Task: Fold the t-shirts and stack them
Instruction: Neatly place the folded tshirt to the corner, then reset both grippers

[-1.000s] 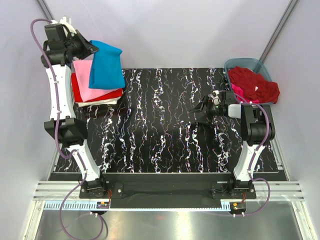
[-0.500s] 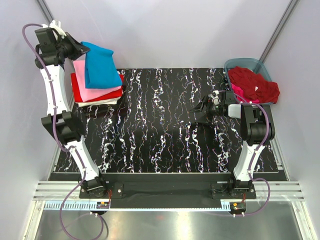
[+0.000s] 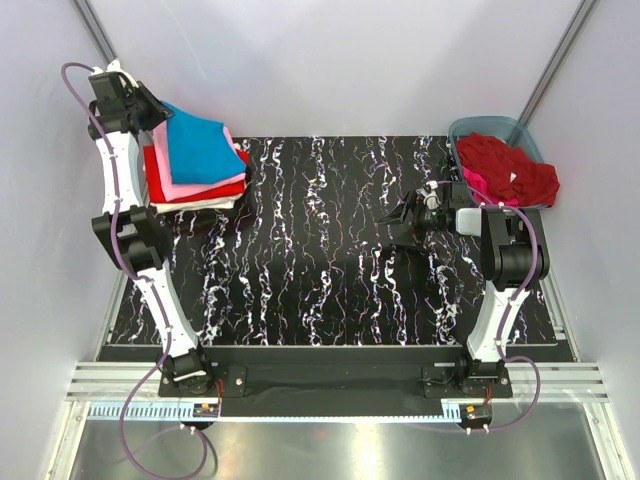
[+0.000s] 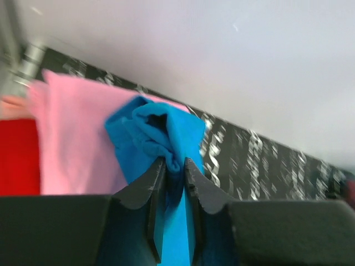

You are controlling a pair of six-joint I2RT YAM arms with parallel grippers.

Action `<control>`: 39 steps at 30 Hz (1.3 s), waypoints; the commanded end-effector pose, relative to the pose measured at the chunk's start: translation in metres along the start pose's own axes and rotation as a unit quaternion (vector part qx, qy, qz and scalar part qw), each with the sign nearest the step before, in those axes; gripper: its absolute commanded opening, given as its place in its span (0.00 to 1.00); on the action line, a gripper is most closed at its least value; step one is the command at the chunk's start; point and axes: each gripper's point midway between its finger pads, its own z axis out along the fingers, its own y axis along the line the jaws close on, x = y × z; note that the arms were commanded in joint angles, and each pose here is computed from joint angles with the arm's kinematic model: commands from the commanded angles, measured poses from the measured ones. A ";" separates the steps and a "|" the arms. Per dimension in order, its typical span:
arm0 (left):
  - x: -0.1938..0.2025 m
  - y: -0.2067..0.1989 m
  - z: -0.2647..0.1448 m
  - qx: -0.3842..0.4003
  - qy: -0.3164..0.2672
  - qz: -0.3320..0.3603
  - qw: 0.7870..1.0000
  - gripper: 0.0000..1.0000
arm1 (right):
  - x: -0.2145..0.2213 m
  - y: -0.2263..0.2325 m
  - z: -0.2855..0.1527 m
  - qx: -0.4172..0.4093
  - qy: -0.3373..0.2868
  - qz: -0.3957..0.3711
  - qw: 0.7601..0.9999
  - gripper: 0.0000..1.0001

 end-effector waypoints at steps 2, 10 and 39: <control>-0.066 0.016 -0.019 -0.076 -0.134 0.053 0.987 0.22 | 0.003 -0.034 0.008 0.053 -0.001 0.016 0.998 0.94; -0.044 0.082 -0.007 -0.195 -0.112 0.075 0.971 0.55 | 0.004 -0.035 0.008 0.053 -0.001 0.017 0.998 0.94; -0.023 -0.001 -0.117 -0.277 -0.140 0.046 0.949 0.99 | 0.003 -0.034 0.009 0.046 0.004 0.019 0.999 0.95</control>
